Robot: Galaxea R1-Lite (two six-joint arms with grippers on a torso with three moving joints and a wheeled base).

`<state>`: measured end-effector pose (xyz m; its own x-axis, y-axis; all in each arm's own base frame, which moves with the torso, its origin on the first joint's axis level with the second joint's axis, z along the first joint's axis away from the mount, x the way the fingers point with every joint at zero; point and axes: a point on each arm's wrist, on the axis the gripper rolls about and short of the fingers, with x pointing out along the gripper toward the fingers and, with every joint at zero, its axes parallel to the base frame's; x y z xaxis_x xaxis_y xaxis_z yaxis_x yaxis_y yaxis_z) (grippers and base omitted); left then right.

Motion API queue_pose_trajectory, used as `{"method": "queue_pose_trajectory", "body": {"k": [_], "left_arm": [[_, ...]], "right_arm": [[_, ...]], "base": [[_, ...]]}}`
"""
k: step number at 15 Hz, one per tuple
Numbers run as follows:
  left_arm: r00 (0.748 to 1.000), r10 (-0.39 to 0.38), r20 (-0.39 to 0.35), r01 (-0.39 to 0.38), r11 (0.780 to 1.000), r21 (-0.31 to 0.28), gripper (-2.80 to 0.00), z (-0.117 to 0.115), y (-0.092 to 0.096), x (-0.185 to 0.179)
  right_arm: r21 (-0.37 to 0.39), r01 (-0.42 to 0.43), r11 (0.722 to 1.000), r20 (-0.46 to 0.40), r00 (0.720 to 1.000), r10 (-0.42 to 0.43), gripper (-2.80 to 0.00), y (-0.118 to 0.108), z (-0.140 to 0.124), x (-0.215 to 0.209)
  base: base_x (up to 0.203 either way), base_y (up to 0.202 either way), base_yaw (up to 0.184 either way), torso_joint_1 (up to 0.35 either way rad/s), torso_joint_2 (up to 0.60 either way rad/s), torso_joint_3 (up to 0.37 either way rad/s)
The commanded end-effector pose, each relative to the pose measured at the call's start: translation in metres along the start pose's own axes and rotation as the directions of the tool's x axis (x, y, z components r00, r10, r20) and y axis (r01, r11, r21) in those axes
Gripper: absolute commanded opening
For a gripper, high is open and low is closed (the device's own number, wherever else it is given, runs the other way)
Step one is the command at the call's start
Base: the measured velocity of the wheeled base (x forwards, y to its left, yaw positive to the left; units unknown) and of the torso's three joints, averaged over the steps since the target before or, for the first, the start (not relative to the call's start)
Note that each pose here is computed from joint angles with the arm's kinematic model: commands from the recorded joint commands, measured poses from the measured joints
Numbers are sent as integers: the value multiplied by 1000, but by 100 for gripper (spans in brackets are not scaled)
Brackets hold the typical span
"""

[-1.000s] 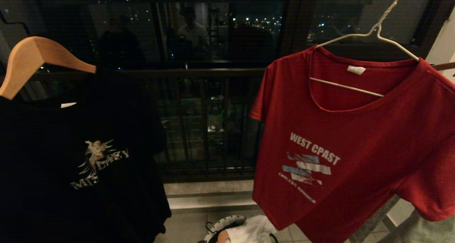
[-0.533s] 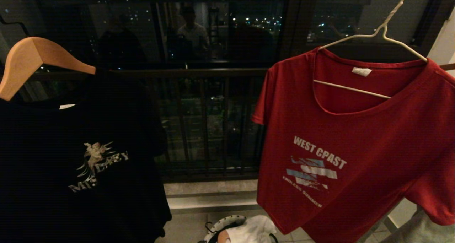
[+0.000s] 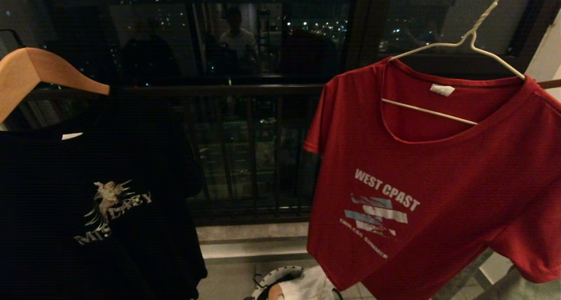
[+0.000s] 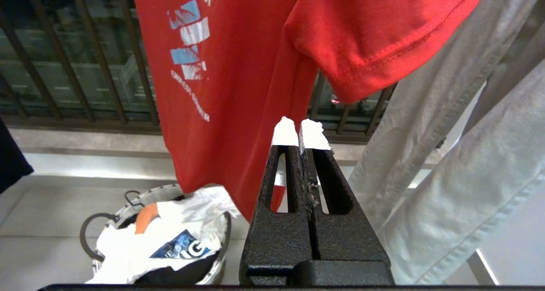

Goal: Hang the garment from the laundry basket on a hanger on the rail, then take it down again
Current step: Take the clothes off the clothes rack

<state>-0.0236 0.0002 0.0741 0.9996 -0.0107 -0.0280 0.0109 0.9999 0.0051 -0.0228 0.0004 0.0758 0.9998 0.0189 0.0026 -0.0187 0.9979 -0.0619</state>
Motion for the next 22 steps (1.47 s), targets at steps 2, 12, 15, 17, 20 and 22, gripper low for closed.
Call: {"method": "queue_pose_trajectory", "body": {"k": [2,12,15,17,20,22], "left_arm": [[1000,0,0,0,1000,1,-280,0,0,0],[1000,0,1,0,1000,1,-280,0,0,0],[1000,0,0,0,1000,1,-280,0,0,0],[1000,0,1,0,1000,1,-280,0,0,0],[1000,0,2,0,1000,1,-280,0,0,0],[1000,0,2,0,1000,1,-280,0,0,0]], "right_arm": [[13,-3,1000,2,1000,2,-280,0,0,0],[14,-2,1000,2,1000,2,-280,0,0,0],[14,-3,1000,2,1000,2,-280,0,0,0],[13,-1,1000,2,1000,1,-280,0,0,0],[11,1,1000,2,1000,-1,-280,0,0,0],[10,1,1000,2,1000,-1,-280,0,0,0]], "base": [[0,0,0,0,0,0],[0,0,0,0,0,0],[0,0,0,0,0,0],[0,0,0,0,0,0],[0,0,0,0,0,0],[0,0,0,0,0,0]]}}
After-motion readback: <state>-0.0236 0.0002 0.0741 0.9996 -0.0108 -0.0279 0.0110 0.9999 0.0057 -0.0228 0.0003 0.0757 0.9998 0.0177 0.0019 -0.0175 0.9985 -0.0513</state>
